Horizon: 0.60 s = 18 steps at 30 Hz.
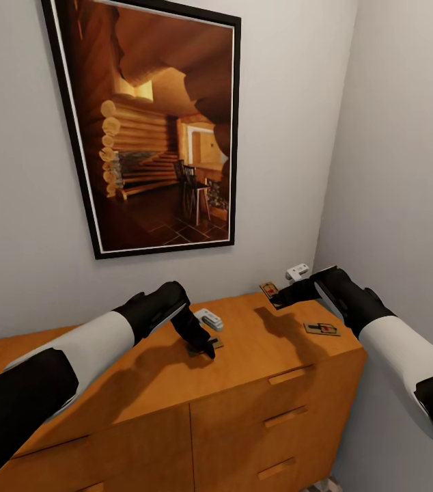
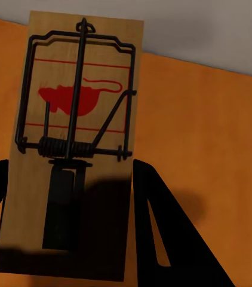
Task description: Take the four mousetraps from the cabinet in the bathroom and place them on the bathroom floor. Make sure all four end up on the same floor surface, and ensure that at least two of them are either under or directly next to the same bathroom sink.
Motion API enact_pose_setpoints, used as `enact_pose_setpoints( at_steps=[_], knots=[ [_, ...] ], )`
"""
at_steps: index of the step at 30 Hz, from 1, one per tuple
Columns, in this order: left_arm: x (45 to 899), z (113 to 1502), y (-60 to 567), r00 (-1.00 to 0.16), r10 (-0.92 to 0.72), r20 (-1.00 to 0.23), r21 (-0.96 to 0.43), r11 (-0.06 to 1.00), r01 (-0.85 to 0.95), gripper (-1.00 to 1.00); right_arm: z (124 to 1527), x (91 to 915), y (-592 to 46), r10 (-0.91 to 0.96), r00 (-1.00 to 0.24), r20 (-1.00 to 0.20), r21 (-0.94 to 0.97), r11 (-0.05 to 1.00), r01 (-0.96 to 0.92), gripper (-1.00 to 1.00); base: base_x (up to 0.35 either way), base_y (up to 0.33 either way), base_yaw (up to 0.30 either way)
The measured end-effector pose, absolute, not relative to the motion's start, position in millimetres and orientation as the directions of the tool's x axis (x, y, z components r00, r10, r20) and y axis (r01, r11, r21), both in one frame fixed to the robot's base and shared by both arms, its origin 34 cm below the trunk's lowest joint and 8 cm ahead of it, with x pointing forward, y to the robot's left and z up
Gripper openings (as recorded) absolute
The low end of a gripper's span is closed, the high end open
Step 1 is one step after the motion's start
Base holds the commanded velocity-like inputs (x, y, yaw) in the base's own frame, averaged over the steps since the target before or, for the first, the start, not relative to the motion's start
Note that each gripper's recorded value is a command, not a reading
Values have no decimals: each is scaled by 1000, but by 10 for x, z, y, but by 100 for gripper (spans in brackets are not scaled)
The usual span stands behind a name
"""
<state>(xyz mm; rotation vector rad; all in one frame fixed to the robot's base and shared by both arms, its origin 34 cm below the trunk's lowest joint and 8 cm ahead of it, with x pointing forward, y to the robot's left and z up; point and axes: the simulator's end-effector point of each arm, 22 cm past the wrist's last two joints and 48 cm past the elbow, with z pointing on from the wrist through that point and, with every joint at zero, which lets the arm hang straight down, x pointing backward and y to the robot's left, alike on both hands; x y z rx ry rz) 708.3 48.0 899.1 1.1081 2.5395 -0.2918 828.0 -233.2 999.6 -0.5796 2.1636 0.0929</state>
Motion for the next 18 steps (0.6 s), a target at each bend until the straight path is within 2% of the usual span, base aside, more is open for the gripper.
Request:
enact_pose_setpoints(
  at_steps=[18],
  knots=[
    [7056,9008,440,-642,653,-402,-72,676,733,-100,9999,8279,-2334,-372,-513,-773,-138,889,-437,-100,0,0,0]
  ],
)
